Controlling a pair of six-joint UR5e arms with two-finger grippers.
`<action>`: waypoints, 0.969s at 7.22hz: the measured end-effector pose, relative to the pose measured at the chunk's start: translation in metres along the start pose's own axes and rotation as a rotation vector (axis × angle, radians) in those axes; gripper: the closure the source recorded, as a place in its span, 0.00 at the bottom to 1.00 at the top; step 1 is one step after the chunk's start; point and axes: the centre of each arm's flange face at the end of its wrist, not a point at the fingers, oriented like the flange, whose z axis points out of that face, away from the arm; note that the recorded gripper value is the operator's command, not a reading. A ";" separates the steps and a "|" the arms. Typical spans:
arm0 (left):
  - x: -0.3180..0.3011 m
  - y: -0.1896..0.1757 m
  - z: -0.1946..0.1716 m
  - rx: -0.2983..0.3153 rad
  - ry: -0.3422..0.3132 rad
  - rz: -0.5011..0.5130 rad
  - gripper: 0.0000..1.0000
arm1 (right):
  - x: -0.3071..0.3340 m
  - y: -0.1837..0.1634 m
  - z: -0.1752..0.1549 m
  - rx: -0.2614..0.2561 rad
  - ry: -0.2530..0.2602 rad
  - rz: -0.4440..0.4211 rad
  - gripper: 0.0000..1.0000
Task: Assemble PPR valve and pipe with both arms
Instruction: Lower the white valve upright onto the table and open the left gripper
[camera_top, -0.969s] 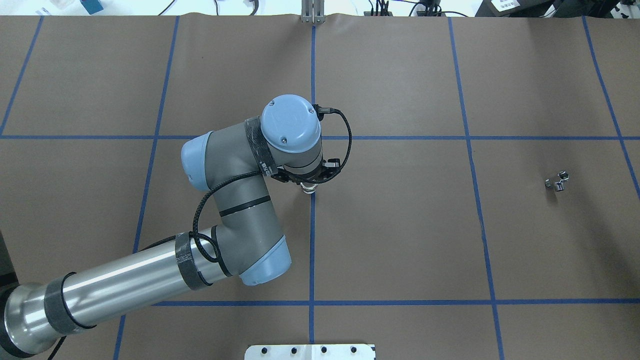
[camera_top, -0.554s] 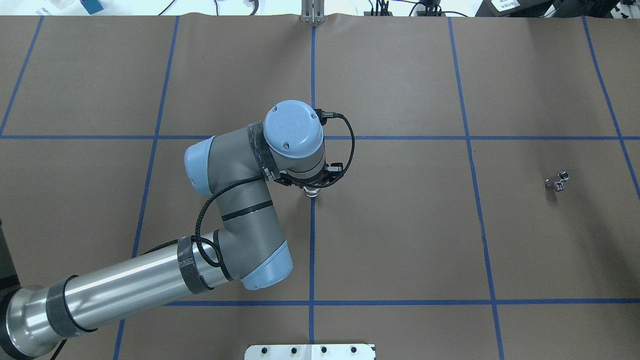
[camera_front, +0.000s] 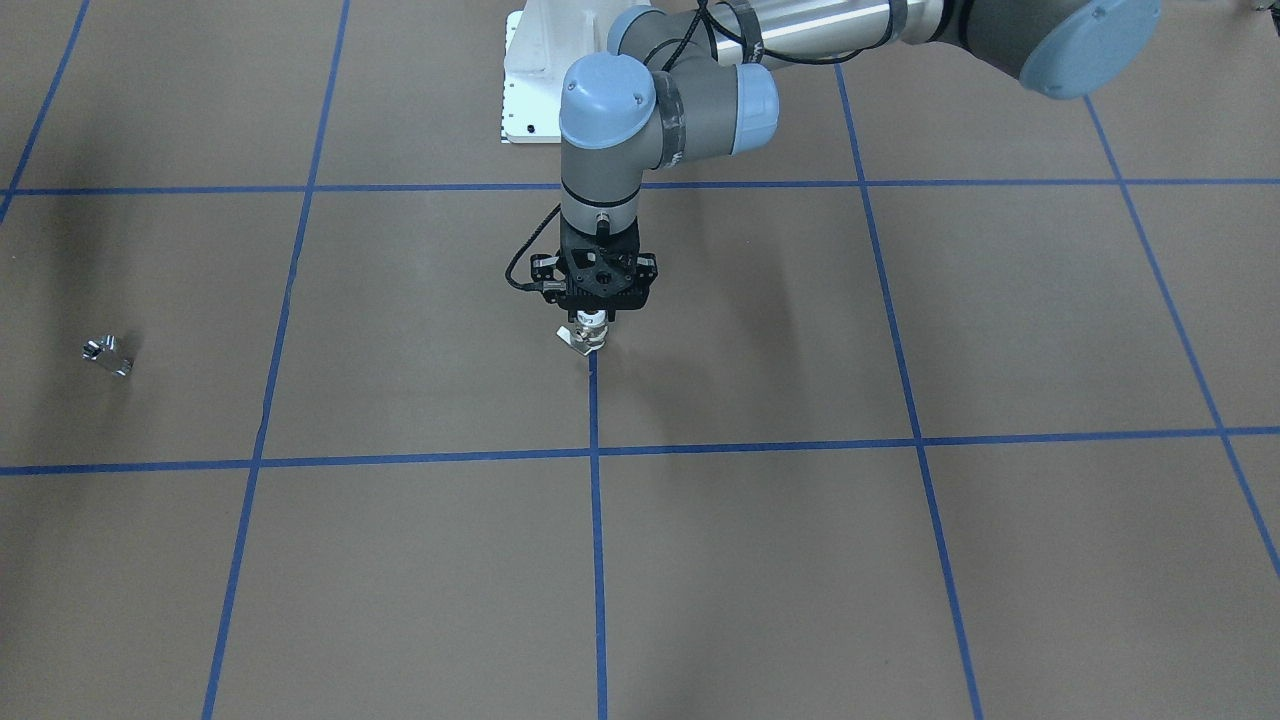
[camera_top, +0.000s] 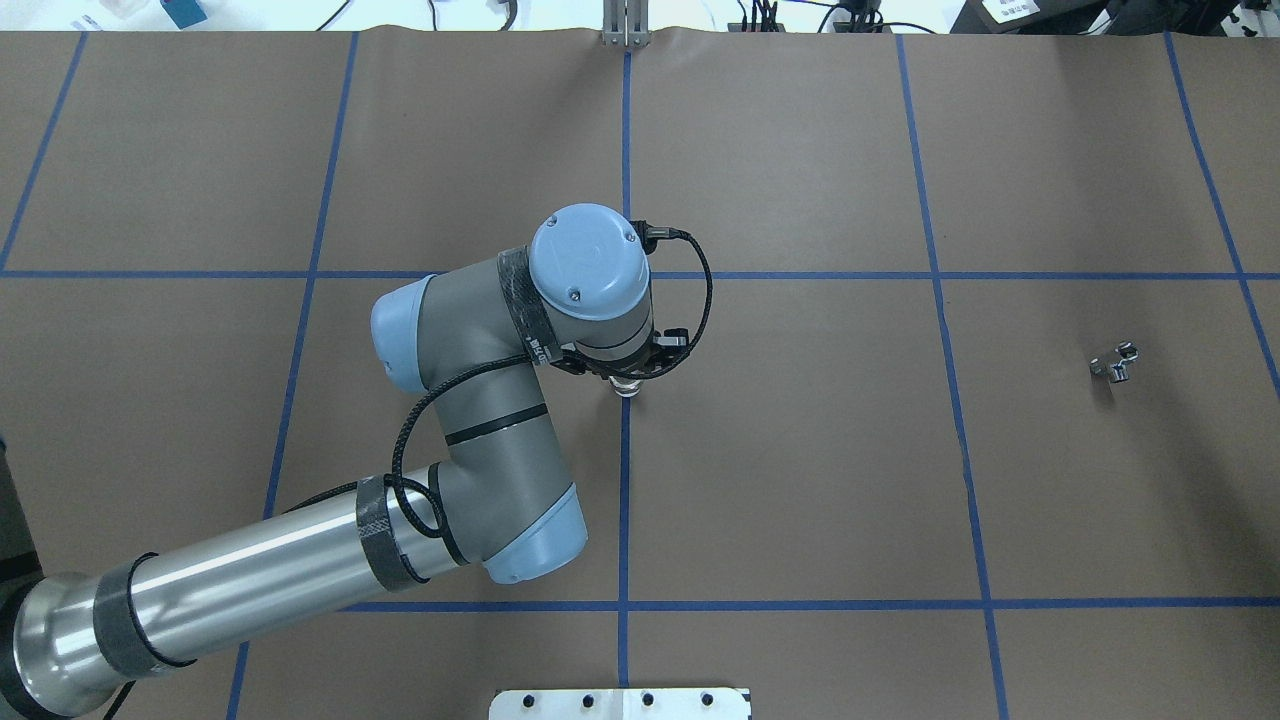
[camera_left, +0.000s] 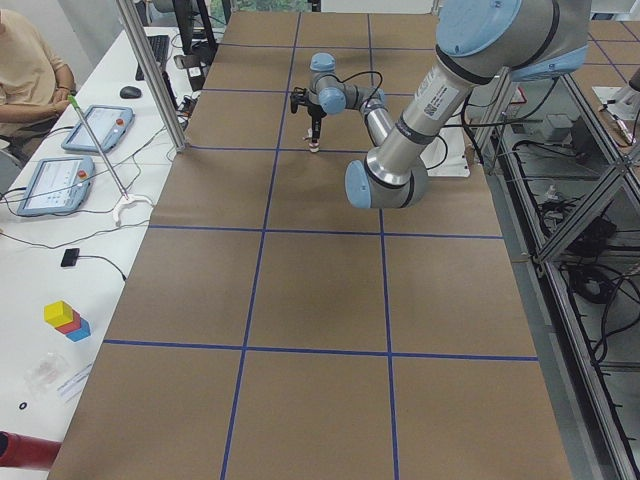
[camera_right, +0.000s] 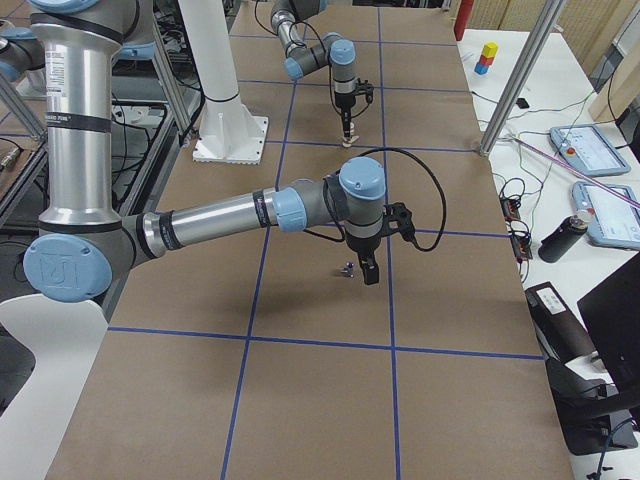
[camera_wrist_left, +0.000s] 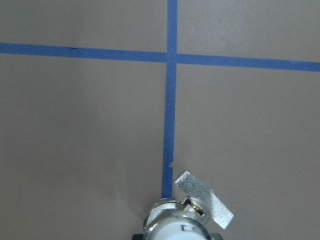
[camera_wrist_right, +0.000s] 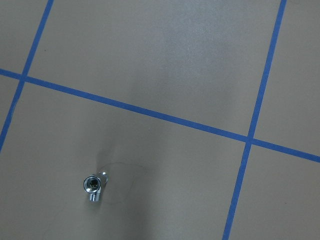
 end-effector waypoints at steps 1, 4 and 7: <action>0.000 0.000 0.000 0.003 -0.001 0.000 0.01 | 0.000 0.000 0.000 0.000 0.000 0.000 0.00; 0.003 0.004 -0.008 0.015 0.012 0.013 0.01 | 0.000 0.000 0.000 0.000 0.000 0.000 0.00; -0.019 0.018 -0.075 0.033 0.070 0.058 0.01 | -0.004 -0.001 -0.004 0.007 -0.011 0.005 0.00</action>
